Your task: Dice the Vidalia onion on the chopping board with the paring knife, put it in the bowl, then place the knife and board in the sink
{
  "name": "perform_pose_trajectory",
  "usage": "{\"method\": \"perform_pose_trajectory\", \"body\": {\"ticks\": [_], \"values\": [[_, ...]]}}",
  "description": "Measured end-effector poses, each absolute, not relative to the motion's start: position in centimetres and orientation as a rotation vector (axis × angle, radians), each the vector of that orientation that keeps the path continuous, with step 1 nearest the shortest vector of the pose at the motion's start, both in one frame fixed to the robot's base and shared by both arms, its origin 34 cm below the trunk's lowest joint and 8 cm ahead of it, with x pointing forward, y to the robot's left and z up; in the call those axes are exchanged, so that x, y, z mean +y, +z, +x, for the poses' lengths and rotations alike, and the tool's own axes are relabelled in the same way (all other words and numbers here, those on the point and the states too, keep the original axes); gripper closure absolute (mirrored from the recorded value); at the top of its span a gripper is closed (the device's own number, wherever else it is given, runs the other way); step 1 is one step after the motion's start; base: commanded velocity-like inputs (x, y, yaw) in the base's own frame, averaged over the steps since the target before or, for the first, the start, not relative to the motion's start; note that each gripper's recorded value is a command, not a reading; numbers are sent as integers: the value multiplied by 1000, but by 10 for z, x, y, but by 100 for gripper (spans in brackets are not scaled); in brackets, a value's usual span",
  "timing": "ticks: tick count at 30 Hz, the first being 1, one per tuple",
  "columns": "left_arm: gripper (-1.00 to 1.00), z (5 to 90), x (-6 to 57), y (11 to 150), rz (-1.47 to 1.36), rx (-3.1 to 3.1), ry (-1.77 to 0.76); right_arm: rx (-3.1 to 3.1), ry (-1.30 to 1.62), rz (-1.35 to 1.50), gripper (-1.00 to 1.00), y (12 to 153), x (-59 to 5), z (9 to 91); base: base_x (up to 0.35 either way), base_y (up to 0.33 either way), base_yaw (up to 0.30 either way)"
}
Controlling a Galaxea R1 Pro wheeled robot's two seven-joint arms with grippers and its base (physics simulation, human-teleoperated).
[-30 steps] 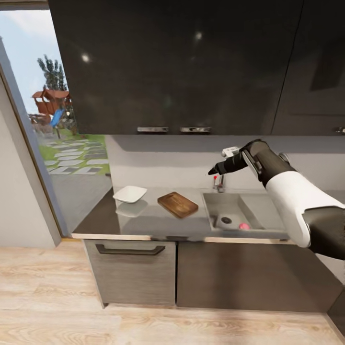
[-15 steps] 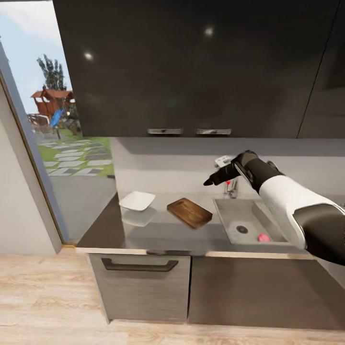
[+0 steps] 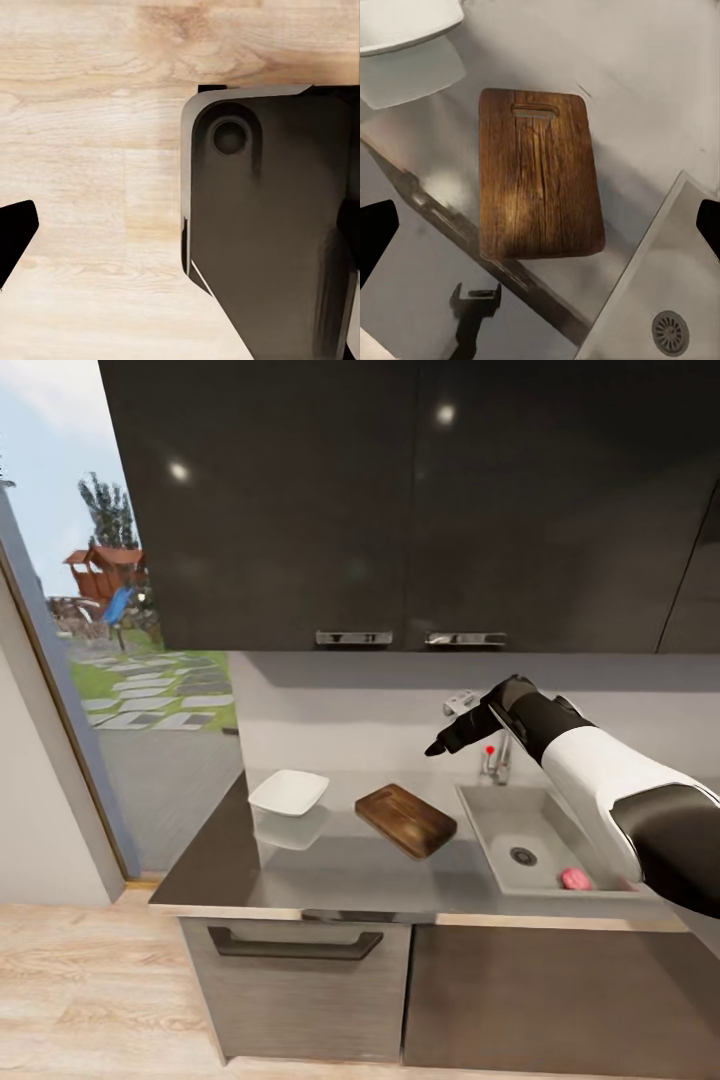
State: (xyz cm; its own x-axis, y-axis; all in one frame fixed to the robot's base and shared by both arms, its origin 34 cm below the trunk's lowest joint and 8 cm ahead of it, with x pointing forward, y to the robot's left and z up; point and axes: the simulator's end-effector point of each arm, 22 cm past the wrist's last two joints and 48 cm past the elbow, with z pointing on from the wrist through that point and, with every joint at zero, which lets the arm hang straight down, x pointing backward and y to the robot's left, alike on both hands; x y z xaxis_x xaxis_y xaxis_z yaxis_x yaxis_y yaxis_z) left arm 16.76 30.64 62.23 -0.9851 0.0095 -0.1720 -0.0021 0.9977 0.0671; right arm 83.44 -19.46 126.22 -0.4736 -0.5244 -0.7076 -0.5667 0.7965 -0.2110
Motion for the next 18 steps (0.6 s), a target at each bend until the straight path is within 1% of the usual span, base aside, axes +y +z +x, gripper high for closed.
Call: {"method": "perform_pose_trajectory", "body": {"ticks": [9, 18], "values": [[-100, 168, 309, 622, 6, 2967, 103, 2155, 123, -852, -100, 1261, -183, 829, 210, 40, 0], [-100, 168, 309, 622, 6, 2967, 103, 2141, 126, -1012, -100, 1251, -173, 816, 200, 113, 0]]}}
